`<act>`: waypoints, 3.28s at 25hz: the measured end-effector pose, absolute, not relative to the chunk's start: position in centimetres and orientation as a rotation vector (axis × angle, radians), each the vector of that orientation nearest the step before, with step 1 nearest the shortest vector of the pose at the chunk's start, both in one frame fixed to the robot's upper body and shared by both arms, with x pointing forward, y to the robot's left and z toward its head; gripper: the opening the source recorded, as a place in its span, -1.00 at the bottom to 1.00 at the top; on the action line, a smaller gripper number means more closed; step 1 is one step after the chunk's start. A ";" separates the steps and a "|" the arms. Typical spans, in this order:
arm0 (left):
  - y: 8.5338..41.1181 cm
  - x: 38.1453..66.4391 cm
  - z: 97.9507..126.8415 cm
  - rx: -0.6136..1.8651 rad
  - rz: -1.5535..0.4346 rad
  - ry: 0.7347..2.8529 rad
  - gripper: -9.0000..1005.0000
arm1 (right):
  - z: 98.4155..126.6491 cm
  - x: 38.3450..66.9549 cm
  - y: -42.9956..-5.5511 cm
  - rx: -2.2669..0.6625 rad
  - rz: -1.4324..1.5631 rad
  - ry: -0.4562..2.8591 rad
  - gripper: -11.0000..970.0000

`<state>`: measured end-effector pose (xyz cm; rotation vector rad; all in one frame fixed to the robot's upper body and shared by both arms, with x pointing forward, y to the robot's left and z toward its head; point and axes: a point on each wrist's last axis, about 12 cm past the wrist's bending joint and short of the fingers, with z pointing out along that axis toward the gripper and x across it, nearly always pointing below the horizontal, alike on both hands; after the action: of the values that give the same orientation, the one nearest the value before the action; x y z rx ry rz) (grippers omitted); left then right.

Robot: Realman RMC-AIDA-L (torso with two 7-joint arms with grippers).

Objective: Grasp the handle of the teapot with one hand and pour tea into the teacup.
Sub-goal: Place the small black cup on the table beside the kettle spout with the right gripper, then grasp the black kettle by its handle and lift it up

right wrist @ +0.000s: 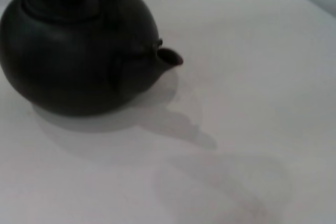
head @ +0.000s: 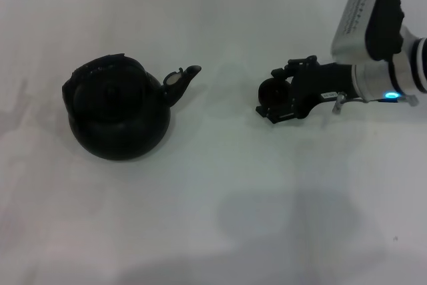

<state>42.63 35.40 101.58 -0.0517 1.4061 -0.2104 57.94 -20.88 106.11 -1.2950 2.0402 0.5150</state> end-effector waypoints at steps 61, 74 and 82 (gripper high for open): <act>29.4 41.1 104.4 0.208 -0.608 1.732 0.66 | 107.9 58.1 -32.3 -0.731 0.395 1.925 0.79; 29.3 42.0 104.2 0.155 -0.601 1.748 0.38 | 107.9 58.2 -32.3 -0.735 0.380 1.921 0.79; 29.5 42.4 104.0 0.111 -0.604 1.766 -0.02 | 107.9 58.3 -32.5 -0.726 0.359 1.925 0.79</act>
<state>42.36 29.47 104.01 0.1115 1.7662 -0.6038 58.30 -32.45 107.87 -0.7263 1.9255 0.3590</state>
